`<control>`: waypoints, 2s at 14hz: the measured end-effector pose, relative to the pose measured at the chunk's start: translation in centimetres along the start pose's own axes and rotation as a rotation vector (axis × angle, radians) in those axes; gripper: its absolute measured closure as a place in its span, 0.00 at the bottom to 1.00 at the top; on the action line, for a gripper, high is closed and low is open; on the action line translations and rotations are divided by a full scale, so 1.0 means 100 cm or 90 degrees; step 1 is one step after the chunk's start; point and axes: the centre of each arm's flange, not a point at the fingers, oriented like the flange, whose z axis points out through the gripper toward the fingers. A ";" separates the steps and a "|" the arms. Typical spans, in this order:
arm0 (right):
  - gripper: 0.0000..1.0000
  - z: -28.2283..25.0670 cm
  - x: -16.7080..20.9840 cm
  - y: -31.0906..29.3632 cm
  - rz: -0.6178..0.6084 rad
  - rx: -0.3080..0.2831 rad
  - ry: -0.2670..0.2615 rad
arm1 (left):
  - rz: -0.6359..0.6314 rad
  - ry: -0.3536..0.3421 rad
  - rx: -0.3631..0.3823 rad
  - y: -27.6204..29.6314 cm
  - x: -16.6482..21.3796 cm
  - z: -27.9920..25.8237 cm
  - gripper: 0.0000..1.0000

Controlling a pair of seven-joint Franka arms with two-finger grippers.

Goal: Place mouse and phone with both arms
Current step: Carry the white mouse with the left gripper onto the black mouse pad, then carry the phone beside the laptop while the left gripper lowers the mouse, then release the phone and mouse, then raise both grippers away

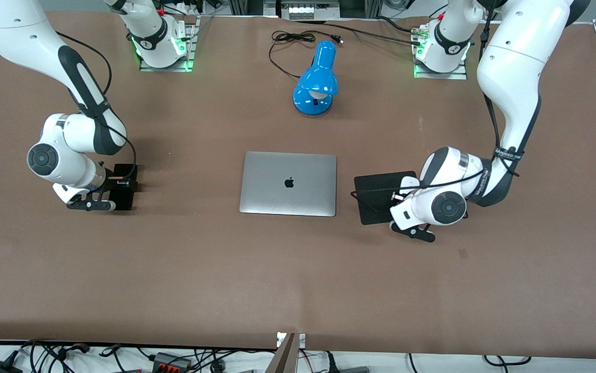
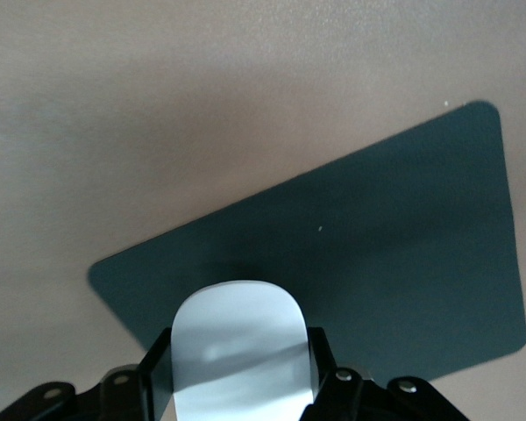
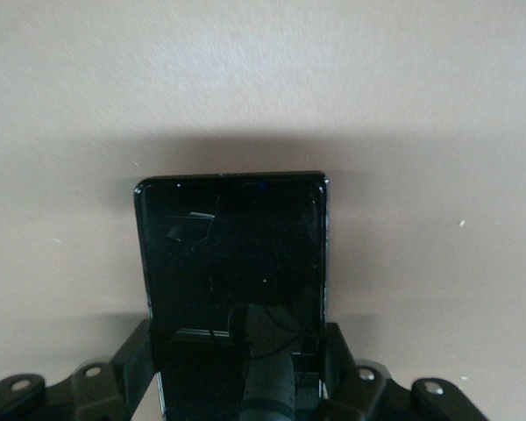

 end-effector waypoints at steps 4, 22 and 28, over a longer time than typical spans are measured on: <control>0.21 -0.060 0.029 -0.043 -0.040 0.011 0.015 | -0.021 0.010 -0.002 0.018 0.004 0.010 0.37; 0.21 -0.023 -0.009 -0.280 0.007 0.013 -0.020 | -0.072 0.032 -0.037 -0.004 0.009 -0.012 0.00; 0.21 -0.013 -0.019 -0.305 -0.002 0.013 -0.018 | -0.023 0.058 -0.044 -0.073 0.002 -0.043 0.00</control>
